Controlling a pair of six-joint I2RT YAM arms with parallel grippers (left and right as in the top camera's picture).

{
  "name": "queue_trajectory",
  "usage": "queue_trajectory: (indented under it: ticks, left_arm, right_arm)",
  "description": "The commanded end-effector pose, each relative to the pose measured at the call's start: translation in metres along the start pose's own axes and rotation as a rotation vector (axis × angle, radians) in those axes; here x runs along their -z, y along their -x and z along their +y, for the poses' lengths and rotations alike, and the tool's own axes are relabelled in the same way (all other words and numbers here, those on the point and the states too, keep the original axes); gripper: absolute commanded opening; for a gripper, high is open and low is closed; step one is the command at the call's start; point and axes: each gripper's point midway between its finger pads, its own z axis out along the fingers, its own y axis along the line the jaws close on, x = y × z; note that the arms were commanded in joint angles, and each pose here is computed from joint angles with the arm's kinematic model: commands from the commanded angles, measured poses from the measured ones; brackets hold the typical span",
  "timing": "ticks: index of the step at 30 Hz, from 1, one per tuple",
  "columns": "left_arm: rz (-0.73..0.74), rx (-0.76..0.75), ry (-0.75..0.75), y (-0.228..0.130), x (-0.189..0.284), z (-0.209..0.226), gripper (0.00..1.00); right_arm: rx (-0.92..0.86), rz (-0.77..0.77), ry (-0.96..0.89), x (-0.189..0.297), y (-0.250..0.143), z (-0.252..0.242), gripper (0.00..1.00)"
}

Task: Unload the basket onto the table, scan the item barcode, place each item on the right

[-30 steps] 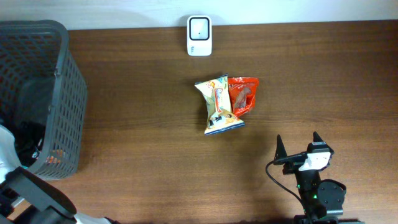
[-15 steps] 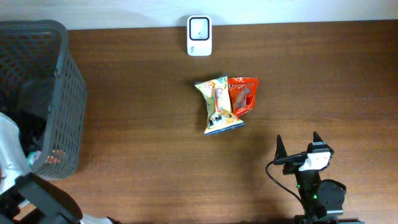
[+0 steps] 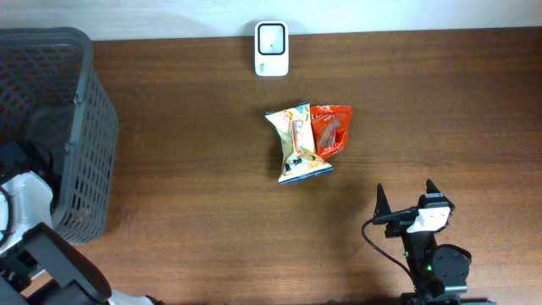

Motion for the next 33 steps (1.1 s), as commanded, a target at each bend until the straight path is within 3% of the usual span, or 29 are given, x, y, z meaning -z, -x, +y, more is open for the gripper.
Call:
queue_trajectory:
  ticks: [1,4,6,7,8,11,12,14,19,20,25,28,32,33]
  left_arm:
    - [-0.016,0.014,-0.012,0.008,0.009,-0.003,0.0]
    - [-0.078,0.026,-0.139,0.038,0.077,-0.026,0.0]
    - [-0.169,0.024,-0.361,0.064,0.158,-0.056,0.0]
    - [-0.226,-0.007,-0.568,0.07,0.224,-0.08,0.0]
    - [-0.238,-0.032,-0.665,0.067,0.253,-0.089,0.0]
    - [-0.286,-0.222,-1.011,0.021,0.363,-0.122,0.0]
    - [-0.287,-0.273,-1.044,0.003,0.376,-0.129,0.0]
    - [-0.302,-0.608,-1.116,-0.066,0.399,-0.16,0.0]
    - [-0.177,-0.951,-1.044,-0.195,0.373,-0.227,0.0]
    - [-0.117,-1.056,-0.993,-0.242,0.351,-0.247,0.0]
    - [0.035,-1.314,-0.851,-0.376,0.266,-0.293,0.0]
    - [-0.017,-1.372,-0.759,-0.413,0.215,-0.316,0.0]
    - [-0.093,-1.377,-0.613,-0.411,0.165,-0.326,0.01]
    - [-0.083,-1.381,-0.602,-0.413,0.159,-0.326,0.06]
  right_arm:
    - [-0.001,0.002,-0.004,0.0,-0.003,-0.001,0.98]
    - [-0.001,0.002,-0.004,0.0,-0.003,-0.001,0.98]
    - [-0.001,0.002,-0.004,0.0,-0.003,-0.001,0.99]
    - [-0.001,0.002,-0.004,0.0,-0.003,-0.001,0.99]
    - [-0.001,0.002,-0.004,0.0,-0.003,-0.001,0.99]
    - [-0.001,0.002,-0.004,0.0,-0.003,-0.001,0.98]
    - [-0.001,0.002,-0.004,0.0,-0.003,-0.001,0.99]
    - [-0.001,0.002,-0.004,0.0,-0.003,-0.001,0.98]
    - [-0.001,0.002,-0.004,0.0,-0.003,-0.001,0.99]
    - [-0.001,0.002,-0.004,0.0,-0.003,-0.001,0.99]
    - [-0.001,0.002,-0.004,0.0,-0.003,-0.001,0.98]
    - [-0.001,0.002,-0.004,0.0,-0.003,-0.001,0.99]
    - [-0.001,0.002,-0.004,0.0,-0.003,-0.001,0.98]
    - [-0.001,0.002,-0.004,0.0,-0.003,-0.001,0.98]
